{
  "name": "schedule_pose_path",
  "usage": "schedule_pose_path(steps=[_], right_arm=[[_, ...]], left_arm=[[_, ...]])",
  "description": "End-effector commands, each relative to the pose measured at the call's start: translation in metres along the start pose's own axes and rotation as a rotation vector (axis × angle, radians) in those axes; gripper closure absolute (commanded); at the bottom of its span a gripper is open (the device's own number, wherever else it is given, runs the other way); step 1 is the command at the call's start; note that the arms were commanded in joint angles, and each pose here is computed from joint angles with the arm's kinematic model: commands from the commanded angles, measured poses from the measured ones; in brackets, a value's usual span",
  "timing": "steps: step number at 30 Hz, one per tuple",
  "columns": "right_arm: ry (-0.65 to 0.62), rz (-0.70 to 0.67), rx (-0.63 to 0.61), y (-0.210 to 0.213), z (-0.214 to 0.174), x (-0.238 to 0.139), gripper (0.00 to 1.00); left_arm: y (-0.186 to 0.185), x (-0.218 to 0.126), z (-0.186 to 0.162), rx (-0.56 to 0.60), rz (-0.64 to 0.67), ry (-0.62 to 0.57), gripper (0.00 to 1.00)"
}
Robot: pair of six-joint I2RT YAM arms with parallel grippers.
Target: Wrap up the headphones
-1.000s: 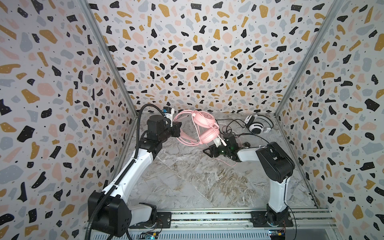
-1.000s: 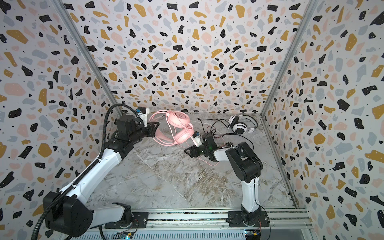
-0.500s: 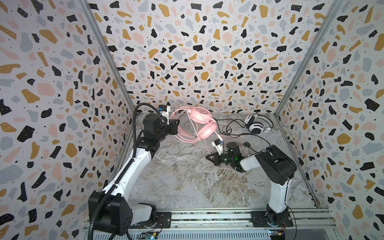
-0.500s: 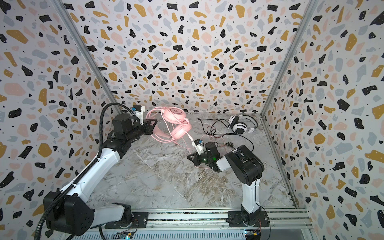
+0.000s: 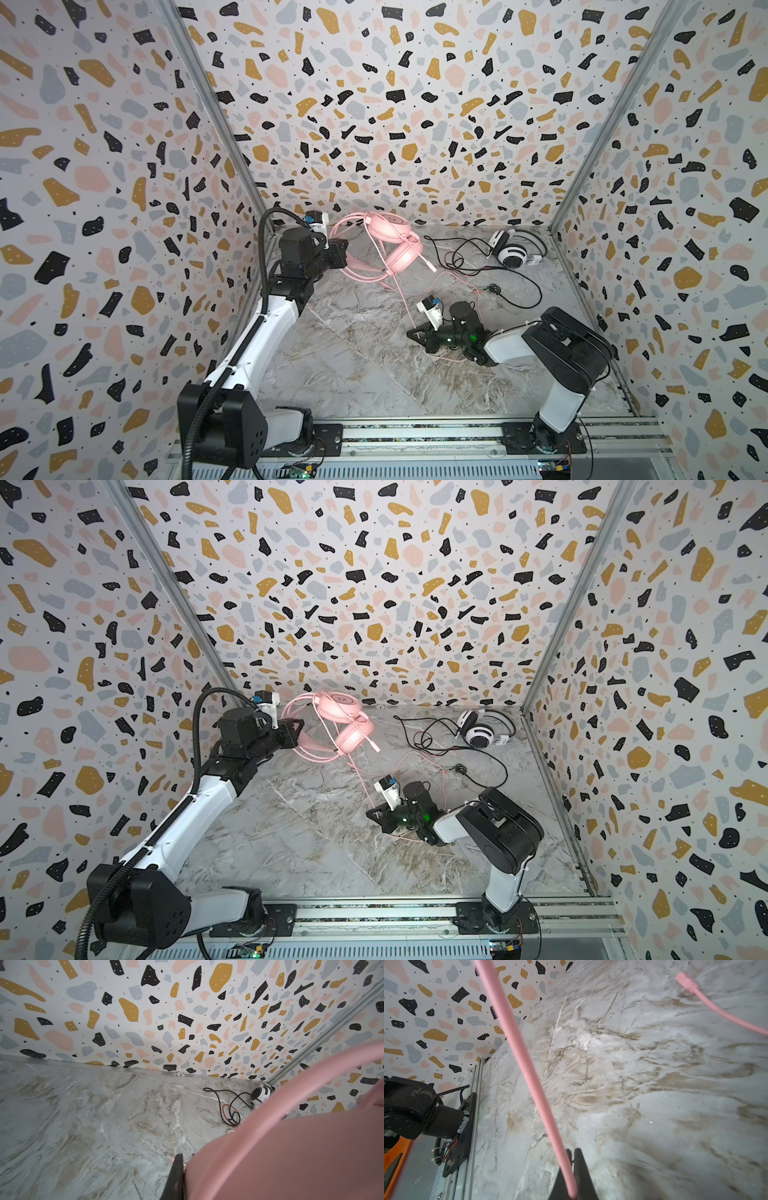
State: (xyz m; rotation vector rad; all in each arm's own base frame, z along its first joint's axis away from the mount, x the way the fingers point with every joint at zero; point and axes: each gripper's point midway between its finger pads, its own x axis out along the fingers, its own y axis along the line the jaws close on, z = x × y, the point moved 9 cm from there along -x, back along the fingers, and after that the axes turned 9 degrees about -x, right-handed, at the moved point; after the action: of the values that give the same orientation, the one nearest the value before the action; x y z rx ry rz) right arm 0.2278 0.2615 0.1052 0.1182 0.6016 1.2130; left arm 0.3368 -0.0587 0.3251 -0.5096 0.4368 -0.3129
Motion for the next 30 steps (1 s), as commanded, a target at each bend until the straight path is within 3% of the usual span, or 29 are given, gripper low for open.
schedule_pose_path(steps=[1, 14, 24, 30], right_arm=[[0.056, -0.047, 0.03, 0.002, -0.016, -0.008, 1.0], [0.14, -0.088, -0.038, 0.035, -0.026, -0.008, 1.0], [0.151, -0.168, -0.162, 0.062, -0.002, -0.032, 1.0], [0.127, -0.196, -0.225, 0.078, 0.021, -0.044, 1.0]], left_arm=[[-0.007, -0.014, 0.033, -0.024, -0.026, -0.181, 1.0], [0.0, -0.017, 0.034, -0.018, 0.046, -0.195, 1.0], [0.02, -0.02, 0.034, -0.037, 0.298, -0.23, 1.0], [0.03, -0.007, 0.03, -0.017, 0.429, -0.17, 1.0]])
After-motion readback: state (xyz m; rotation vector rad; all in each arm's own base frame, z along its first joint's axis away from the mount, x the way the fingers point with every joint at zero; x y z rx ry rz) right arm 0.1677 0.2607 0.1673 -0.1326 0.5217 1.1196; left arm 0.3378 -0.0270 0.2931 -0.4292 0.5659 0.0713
